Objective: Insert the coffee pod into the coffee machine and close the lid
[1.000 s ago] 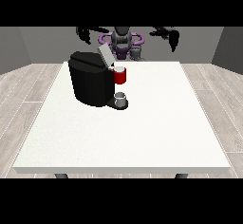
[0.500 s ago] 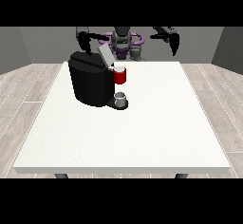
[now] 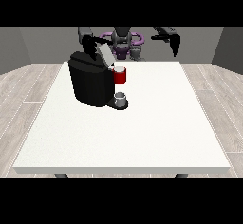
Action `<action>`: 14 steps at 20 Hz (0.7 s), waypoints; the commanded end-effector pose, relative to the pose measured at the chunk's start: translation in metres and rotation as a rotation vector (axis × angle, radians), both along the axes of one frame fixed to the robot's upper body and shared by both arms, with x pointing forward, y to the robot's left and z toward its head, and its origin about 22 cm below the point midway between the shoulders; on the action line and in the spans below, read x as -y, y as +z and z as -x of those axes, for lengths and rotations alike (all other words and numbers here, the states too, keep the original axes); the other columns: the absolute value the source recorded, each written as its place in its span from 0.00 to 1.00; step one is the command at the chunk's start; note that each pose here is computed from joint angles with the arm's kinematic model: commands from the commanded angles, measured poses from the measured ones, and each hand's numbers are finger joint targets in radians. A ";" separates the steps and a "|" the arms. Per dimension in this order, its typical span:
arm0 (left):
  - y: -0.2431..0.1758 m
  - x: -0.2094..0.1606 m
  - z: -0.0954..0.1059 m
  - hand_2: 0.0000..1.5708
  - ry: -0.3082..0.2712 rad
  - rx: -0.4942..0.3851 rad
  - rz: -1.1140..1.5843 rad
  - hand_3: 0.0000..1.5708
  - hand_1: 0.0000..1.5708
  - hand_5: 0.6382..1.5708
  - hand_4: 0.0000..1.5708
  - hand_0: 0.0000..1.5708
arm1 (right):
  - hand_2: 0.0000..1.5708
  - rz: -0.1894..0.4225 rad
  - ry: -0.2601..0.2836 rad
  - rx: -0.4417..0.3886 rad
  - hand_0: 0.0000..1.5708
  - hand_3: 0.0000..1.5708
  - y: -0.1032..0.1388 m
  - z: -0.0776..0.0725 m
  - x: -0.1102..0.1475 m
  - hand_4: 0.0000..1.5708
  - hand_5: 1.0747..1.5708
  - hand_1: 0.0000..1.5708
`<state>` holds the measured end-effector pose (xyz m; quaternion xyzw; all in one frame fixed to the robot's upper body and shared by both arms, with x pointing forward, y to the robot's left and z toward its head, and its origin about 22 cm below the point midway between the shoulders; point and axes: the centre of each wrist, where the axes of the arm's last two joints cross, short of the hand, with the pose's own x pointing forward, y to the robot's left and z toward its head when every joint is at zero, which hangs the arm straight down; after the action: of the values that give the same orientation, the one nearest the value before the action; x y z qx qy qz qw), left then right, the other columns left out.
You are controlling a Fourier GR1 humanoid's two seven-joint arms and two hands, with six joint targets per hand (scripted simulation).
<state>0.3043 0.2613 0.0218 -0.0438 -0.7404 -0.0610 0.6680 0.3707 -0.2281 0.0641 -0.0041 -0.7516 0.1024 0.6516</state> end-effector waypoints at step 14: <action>-0.001 -0.026 0.004 0.00 0.047 0.014 -0.017 0.00 0.00 1.00 0.00 0.00 | 0.00 0.031 0.082 0.002 0.00 0.00 0.001 -0.013 -0.029 0.00 1.00 0.00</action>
<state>0.3042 0.2736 0.0258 -0.0265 -0.7479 -0.0568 0.6608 0.3860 -0.2112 0.0763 0.0070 -0.7672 0.1255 0.6290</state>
